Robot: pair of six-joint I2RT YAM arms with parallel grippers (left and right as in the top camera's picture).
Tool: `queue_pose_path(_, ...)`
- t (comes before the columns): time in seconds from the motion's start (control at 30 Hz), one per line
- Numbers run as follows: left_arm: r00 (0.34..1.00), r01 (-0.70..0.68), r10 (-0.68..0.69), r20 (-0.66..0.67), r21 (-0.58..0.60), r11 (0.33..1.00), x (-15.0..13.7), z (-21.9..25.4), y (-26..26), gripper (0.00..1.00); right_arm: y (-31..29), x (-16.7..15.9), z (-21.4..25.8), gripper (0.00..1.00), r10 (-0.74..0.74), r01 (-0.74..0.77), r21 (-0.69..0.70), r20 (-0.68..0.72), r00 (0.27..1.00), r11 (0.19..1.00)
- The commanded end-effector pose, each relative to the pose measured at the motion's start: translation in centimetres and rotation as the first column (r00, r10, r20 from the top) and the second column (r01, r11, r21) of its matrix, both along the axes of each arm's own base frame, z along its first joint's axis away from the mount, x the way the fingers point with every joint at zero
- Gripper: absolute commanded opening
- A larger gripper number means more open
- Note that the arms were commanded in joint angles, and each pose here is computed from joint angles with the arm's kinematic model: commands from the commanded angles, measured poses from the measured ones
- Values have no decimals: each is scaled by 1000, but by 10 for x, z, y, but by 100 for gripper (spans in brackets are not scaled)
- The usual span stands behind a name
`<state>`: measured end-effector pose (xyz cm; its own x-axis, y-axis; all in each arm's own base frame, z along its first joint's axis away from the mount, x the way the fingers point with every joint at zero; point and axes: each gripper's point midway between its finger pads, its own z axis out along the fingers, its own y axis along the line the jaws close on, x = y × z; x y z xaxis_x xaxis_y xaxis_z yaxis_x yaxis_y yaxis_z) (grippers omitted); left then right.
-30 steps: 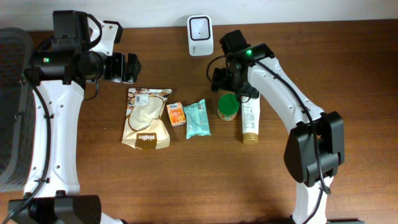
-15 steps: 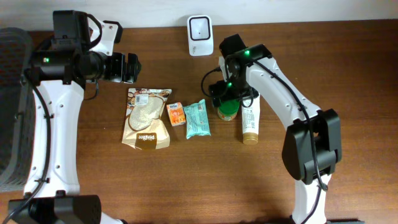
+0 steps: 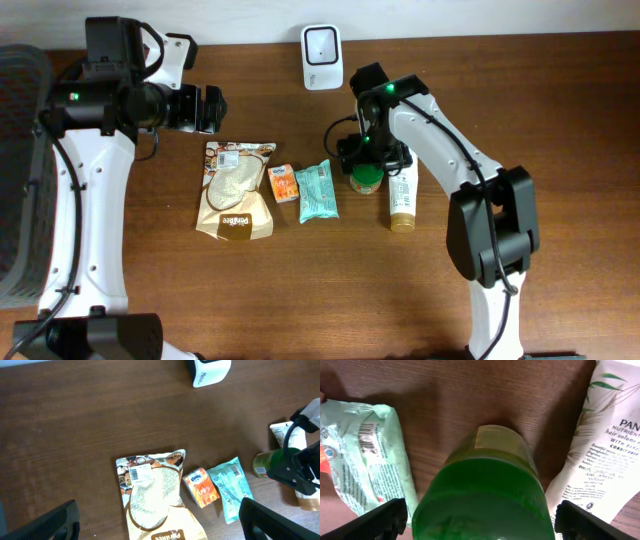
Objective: Scan the item barcode
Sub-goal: 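Close the right gripper on the jar and adjust the grip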
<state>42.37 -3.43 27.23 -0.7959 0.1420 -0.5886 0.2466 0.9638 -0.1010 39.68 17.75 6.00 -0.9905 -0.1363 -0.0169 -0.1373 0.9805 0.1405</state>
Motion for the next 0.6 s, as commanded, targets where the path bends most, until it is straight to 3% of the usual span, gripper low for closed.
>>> queue_pose_path(0.0,1000,13,-13,3,6,1000,1,0,1,99,-1,-2,-4,92,-10,10,0,-15,1000,1000)
queue_pose_path(0.13,1000,13,-13,3,6,1000,1,0,1,99,-4,-1,-4,83,-11,11,-14,-10,1000,1000)
queue_pose_path(0.3,1000,12,-12,3,6,1000,1,0,1,99,-4,-3,-4,80,-12,12,-17,-18,1000,1000)
queue_pose_path(0.43,1000,12,-12,3,6,1000,1,0,1,99,-5,-3,-4,64,-13,13,-18,-20,1000,1000)
queue_pose_path(0.57,1000,13,-13,3,6,1000,1,0,1,99,-4,-2,-4,63,-13,12,-16,-15,1000,1000)
